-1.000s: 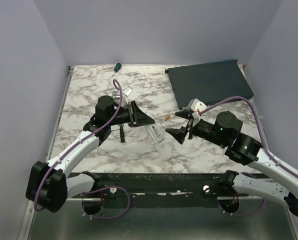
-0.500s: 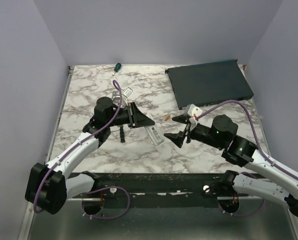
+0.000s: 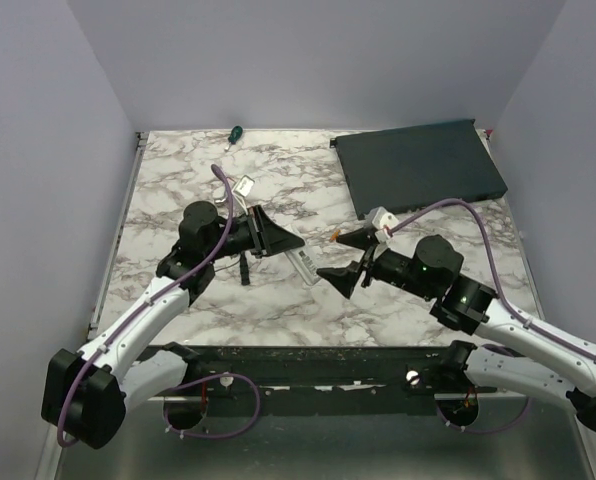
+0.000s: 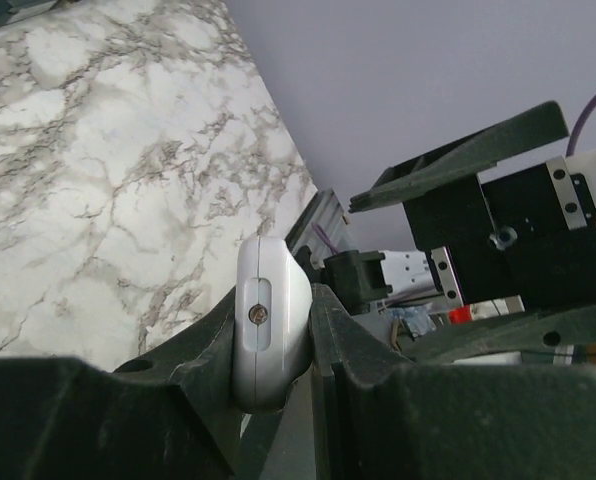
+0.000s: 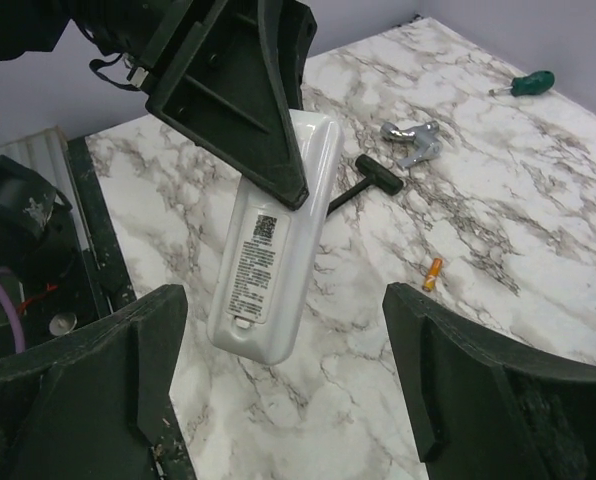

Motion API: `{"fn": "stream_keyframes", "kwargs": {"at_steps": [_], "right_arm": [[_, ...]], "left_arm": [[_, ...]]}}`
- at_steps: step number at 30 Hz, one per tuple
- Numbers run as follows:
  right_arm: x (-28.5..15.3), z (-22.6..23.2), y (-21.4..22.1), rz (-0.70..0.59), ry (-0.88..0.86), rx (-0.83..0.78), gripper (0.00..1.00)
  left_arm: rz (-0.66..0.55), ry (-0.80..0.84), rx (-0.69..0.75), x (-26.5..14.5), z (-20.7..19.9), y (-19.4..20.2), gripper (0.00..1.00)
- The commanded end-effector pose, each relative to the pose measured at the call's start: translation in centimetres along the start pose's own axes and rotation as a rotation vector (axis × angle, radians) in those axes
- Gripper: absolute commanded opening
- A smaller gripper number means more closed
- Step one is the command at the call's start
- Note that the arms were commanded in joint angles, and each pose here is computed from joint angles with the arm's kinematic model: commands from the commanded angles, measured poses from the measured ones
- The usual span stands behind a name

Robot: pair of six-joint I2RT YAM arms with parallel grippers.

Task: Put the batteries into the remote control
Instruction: Adjust the remote control.

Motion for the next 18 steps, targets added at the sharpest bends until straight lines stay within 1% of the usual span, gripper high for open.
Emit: {"fn": "stream_keyframes", "kwargs": {"at_steps": [1,5,10,14,18], "right_arm": [[1.9,0.1,-0.1,-0.074,0.009,0.112,0.9],[4.0,0.3,0.7,-0.046,-0.014,0.17,0.95],[6.1,0.3,2.3,0.016,-0.024,0.223,1.0],[7.1,-0.1,3.4,0.034,-0.002,0.239,1.0],[7.7,-0.1,3.8,0.025,-0.008,0.247,0.99]], "left_arm": [[-0.057,-0.144,-0.06,0.2,0.9,-1.1,0.0],[-0.049,-0.167,-0.107,0.5,1.4,-1.1,0.0],[-0.044,-0.197,-0.122,0.6,1.8,-1.0,0.0],[-0.042,-0.197,-0.126,0.7,1.8,-1.1,0.0],[-0.036,-0.197,-0.129,0.8,1.8,-1.0,0.0]]}}
Point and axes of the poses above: each gripper's point midway between its finger pads, its own x axis out along the fingers, its own z axis along the line the jaws close on, y = z × x, the point moved 5 cm from there along -x, back along the fingers, and after that the axes turned 6 degrees about x, right-handed, at the moved point
